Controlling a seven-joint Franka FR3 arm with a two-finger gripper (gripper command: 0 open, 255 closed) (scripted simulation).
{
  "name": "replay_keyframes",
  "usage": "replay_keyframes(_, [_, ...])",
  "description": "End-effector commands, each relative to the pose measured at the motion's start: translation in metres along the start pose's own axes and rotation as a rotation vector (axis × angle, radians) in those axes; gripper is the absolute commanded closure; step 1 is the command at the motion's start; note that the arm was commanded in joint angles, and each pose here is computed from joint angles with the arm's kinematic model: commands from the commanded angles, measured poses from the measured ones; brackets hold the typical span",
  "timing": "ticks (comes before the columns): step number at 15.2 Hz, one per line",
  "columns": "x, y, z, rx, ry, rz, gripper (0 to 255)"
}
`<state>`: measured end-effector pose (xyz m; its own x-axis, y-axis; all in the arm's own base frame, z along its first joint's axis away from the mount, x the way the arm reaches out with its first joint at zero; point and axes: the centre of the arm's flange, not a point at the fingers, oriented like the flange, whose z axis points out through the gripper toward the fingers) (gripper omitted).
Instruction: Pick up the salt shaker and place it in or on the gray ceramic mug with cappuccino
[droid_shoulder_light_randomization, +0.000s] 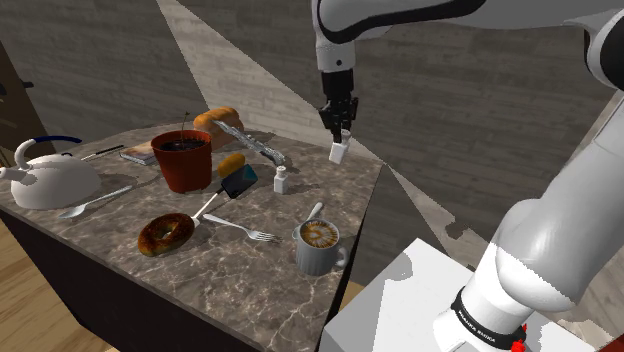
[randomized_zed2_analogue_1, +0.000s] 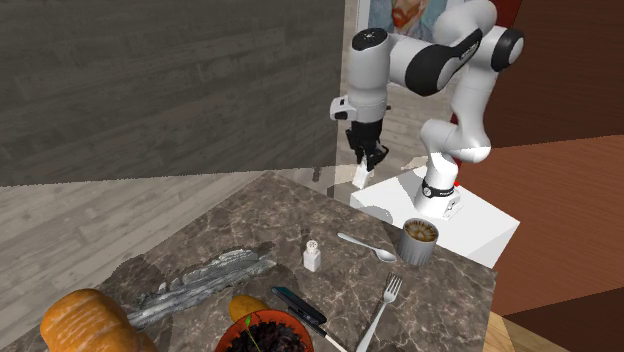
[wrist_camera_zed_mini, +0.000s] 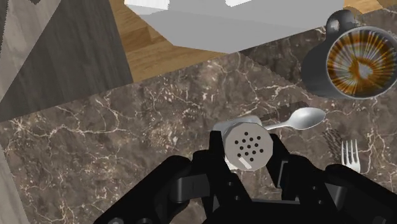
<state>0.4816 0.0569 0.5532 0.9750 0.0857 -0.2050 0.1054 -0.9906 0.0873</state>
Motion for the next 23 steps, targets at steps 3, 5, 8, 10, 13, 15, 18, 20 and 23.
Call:
replay_keyframes(3, [-0.027, -0.045, -0.003, 0.0, 0.0, 0.001, 255])
replay_keyframes(5, [-0.041, -0.068, -0.004, 0.0, 0.0, 0.001, 255])
replay_keyframes(8, [-0.061, -0.102, -0.006, 0.0, 0.0, 0.001, 255])
replay_keyframes(10, [-0.075, -0.124, -0.007, 0.0, 0.0, 0.001, 255])
replay_keyframes(13, [-0.095, -0.158, -0.009, 0.0, 0.0, 0.001, 255])
replay_keyframes(15, [-0.099, -0.168, -0.005, 0.0, 0.0, 0.001, 255])
replay_keyframes(18, [-0.096, -0.169, 0.011, 0.0, 0.0, 0.001, 255])
replay_keyframes(20, [-0.094, -0.17, 0.021, 0.0, 0.0, 0.001, 255])
replay_keyframes(23, [-0.091, -0.171, 0.036, 0.0, 0.0, 0.001, 255])
